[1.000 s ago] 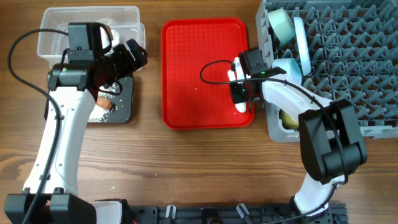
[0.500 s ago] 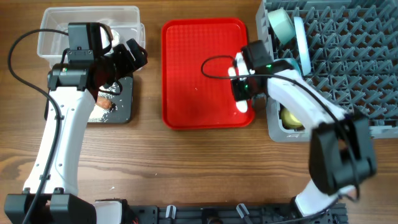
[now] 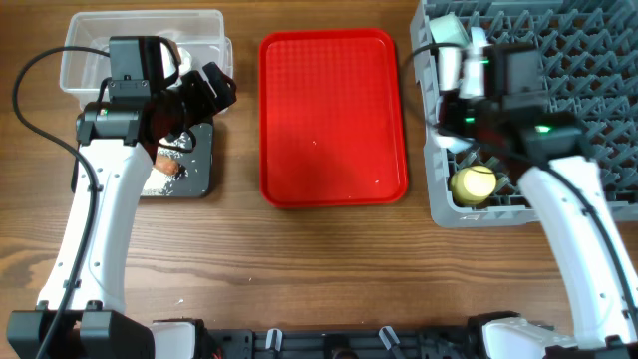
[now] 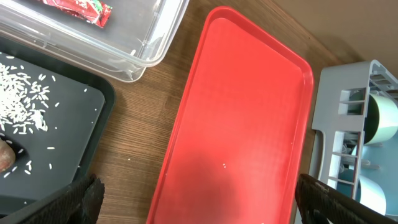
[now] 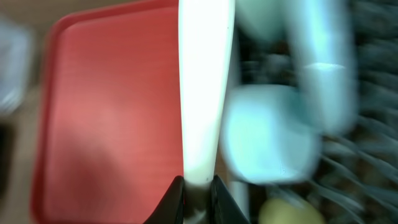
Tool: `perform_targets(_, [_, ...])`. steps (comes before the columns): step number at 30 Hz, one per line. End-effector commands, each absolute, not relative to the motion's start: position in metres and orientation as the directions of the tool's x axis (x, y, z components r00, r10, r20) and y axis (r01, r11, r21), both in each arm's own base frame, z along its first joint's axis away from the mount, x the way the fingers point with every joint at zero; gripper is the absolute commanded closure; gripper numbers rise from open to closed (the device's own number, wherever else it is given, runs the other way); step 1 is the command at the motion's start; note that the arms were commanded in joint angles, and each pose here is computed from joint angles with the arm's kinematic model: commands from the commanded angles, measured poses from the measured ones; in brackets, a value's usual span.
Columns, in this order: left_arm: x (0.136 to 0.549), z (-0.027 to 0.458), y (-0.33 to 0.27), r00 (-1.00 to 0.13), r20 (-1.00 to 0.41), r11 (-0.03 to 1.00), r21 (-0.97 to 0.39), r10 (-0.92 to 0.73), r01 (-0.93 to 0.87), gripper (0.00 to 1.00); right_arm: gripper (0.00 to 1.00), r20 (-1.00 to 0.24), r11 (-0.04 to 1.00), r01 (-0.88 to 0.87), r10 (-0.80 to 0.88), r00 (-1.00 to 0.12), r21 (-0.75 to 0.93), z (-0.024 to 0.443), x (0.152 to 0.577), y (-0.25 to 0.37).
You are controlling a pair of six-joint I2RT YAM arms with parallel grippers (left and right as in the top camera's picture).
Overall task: Sort waste into correct bins and load items into the dishwasher rack
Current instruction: 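Carry the white spoon into the grey rack and release it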
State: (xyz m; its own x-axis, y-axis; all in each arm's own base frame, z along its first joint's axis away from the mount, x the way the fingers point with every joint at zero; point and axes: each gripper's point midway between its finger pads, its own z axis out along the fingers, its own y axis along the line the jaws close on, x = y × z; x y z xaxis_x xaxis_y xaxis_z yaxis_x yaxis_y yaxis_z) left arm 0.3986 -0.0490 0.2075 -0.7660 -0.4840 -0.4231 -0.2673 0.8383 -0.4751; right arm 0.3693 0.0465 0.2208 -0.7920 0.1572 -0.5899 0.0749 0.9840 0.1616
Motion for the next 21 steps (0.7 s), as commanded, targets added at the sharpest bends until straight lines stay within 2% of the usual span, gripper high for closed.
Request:
perform_targets(1, [0.400, 0.211, -0.051, -0.770, -0.437, 0.847, -0.471, -0.465, -0.244, 0.00, 0.96, -0.585, 0.891, 0.426, 0.431, -0.687, 0.156, 0.223, 0.364, -0.020])
perform_targets(4, [0.400, 0.211, -0.051, -0.770, -0.437, 0.847, -0.471, -0.465, -0.244, 0.00, 0.96, -0.541, 0.766, 0.619, 0.599, -0.591, 0.172, 0.211, 0.351, -0.055])
perform_targets(7, [0.400, 0.211, -0.051, -0.770, -0.437, 0.847, -0.471, -0.465, -0.244, 0.00, 0.96, -0.497, 0.578, 0.798, 0.750, -0.437, 0.170, 0.199, 0.331, -0.085])
perform_targets(11, [0.400, 0.211, -0.051, -0.770, -0.437, 0.847, -0.471, -0.465, -0.244, 0.00, 0.96, -0.465, 0.362, 0.918, 0.848, -0.253, 0.161, 0.186, 0.314, -0.106])
perform_targets(16, [0.400, 0.211, -0.051, -0.770, -0.437, 0.847, -0.471, -0.465, -0.244, 0.00, 0.96, -0.427, 0.284, 0.949, 0.881, -0.203, 0.136, 0.164, 0.317, -0.107])
perform_targets(21, [0.400, 0.211, -0.051, -0.770, -0.437, 0.847, -0.471, -0.465, -0.244, 0.00, 0.96, -0.393, 0.260, 0.963, 0.895, -0.214, 0.069, 0.137, 0.321, -0.107])
